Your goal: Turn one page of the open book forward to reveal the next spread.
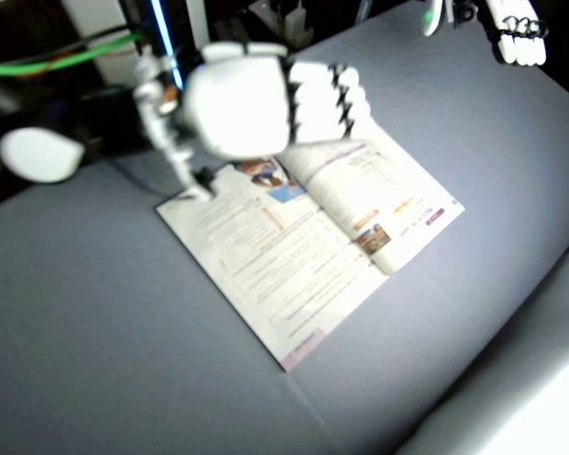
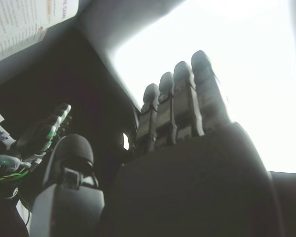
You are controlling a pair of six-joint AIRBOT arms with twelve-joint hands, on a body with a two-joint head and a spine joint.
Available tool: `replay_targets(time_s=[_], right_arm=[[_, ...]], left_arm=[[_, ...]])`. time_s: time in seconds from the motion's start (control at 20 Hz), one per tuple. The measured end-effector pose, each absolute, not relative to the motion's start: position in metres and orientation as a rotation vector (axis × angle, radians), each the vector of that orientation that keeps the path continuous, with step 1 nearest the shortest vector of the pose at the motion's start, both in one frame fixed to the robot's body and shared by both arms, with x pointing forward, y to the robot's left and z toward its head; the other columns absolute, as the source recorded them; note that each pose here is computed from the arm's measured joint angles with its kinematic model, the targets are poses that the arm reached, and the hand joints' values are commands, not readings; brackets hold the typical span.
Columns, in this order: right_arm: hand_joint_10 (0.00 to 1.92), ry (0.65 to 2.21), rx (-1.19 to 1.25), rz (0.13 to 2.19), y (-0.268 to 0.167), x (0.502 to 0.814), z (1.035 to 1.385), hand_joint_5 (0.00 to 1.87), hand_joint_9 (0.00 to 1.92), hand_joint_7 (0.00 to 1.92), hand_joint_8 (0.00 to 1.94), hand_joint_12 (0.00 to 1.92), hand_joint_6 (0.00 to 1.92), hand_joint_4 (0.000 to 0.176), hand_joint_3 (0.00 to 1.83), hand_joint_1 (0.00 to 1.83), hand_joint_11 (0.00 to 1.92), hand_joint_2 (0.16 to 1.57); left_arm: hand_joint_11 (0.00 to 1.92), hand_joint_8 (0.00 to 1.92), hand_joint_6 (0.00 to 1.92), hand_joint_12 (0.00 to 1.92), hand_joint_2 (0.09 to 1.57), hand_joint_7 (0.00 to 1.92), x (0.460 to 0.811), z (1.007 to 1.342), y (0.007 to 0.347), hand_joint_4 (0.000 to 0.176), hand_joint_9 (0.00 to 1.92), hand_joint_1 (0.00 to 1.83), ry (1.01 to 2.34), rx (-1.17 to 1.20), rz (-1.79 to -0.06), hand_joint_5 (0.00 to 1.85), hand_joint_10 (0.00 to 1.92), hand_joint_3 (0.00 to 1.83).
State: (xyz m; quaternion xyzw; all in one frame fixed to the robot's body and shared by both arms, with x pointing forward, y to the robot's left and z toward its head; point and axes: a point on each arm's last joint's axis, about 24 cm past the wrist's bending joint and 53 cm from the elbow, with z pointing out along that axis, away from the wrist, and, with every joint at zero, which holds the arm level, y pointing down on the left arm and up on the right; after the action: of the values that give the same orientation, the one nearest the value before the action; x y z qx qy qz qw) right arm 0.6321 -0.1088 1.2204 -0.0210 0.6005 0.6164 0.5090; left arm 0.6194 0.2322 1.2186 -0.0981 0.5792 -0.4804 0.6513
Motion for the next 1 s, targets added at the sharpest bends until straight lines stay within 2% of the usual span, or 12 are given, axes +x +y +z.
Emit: replay_targets(time_s=[0.05,0.15,0.25,0.3,0.5,0.6,0.65,0.8,0.85,0.9,0.95,1.0], right_arm=[[0.0,1.437,-0.01,1.481,-0.118,0.635,1.22,0.18,0.12,0.13,0.0,0.42,0.0,0.0,0.01,0.0,0.02,1.48],[0.01,1.384,0.11,1.483,-0.146,0.639,1.219,0.2,0.19,0.19,0.01,0.69,0.01,0.0,0.0,0.0,0.0,1.39],[0.01,1.297,0.204,1.497,-0.17,0.639,1.226,0.18,0.13,0.14,0.01,0.51,0.01,0.0,0.0,0.0,0.0,1.38],[0.0,1.197,0.267,1.495,-0.199,0.632,1.237,0.13,0.01,0.03,0.01,0.1,0.01,0.0,0.0,0.0,0.0,1.37],[0.0,1.017,0.329,1.488,-0.238,0.616,1.261,0.08,0.0,0.0,0.0,0.0,0.0,0.0,0.0,0.07,0.0,1.37],[0.0,0.972,0.302,1.483,-0.238,0.606,1.271,0.03,0.0,0.0,0.0,0.0,0.0,0.0,0.0,0.32,0.0,1.36],[0.0,0.98,0.277,1.491,-0.232,0.602,1.271,0.03,0.0,0.0,0.0,0.0,0.0,0.0,0.0,0.32,0.0,1.36],[0.0,0.998,0.189,1.558,-0.206,0.592,1.276,0.05,0.0,0.0,0.0,0.0,0.0,0.022,0.0,0.57,0.0,1.25],[0.0,0.981,0.178,1.564,-0.206,0.589,1.28,0.06,0.0,0.0,0.0,0.0,0.02,0.064,0.0,0.86,0.0,1.14],[0.0,0.985,0.179,1.561,-0.207,0.589,1.281,0.2,0.21,0.19,0.06,0.33,0.01,0.0,0.0,1.04,0.0,0.98],[0.01,0.982,0.179,1.561,-0.206,0.59,1.284,0.21,0.31,0.28,0.02,0.59,0.0,0.004,0.01,1.08,0.0,1.01],[0.01,0.963,0.158,1.573,-0.205,0.585,1.289,0.24,0.33,0.32,0.01,0.67,0.01,0.0,0.01,1.07,0.0,1.03]], left_arm=[[0.07,0.01,0.01,0.1,1.3,0.12,0.617,1.218,0.232,0.0,0.09,0.0,1.309,-0.236,-1.116,0.11,0.01,0.01],[0.0,0.0,0.0,0.23,1.38,0.13,0.613,1.22,0.232,0.0,0.1,0.0,1.265,-0.279,-1.179,0.12,0.0,0.01],[0.0,0.01,0.0,0.04,1.35,0.05,0.608,1.23,0.232,0.0,0.02,0.0,1.208,-0.29,-1.225,0.08,0.0,0.0],[0.0,0.0,0.0,0.0,1.42,0.0,0.601,1.242,0.233,0.0,0.0,0.0,1.144,-0.289,-1.262,0.03,0.0,0.01],[0.0,0.0,0.0,0.0,1.43,0.0,0.592,1.252,0.229,0.0,0.0,0.13,1.101,-0.262,-1.307,0.04,0.0,0.0],[0.0,0.01,0.01,0.0,1.43,0.05,0.589,1.253,0.223,0.0,0.0,0.53,1.103,-0.259,-1.341,0.1,0.0,0.0],[0.0,0.01,0.01,0.0,1.43,0.05,0.588,1.256,0.22,0.0,0.0,0.53,1.097,-0.249,-1.36,0.1,0.0,0.0],[0.0,0.01,0.04,0.0,1.42,0.15,0.586,1.265,0.214,0.0,0.03,0.24,1.076,-0.23,-1.387,0.27,0.01,0.0],[0.06,0.0,0.01,0.03,1.47,0.05,0.584,1.273,0.209,0.0,0.05,0.14,1.054,-0.203,-1.405,0.16,0.01,0.01],[0.01,0.0,0.0,0.69,1.43,0.19,0.582,1.283,0.206,0.0,0.23,0.33,1.033,-0.17,-1.412,0.15,0.0,0.05],[0.0,0.02,0.01,0.99,1.4,0.29,0.579,1.291,0.206,0.0,0.32,0.49,1.004,-0.154,-1.42,0.21,0.02,0.02],[0.0,0.01,0.01,0.87,1.4,0.26,0.576,1.296,0.207,0.0,0.29,0.61,0.983,-0.142,-1.418,0.17,0.01,0.01]])
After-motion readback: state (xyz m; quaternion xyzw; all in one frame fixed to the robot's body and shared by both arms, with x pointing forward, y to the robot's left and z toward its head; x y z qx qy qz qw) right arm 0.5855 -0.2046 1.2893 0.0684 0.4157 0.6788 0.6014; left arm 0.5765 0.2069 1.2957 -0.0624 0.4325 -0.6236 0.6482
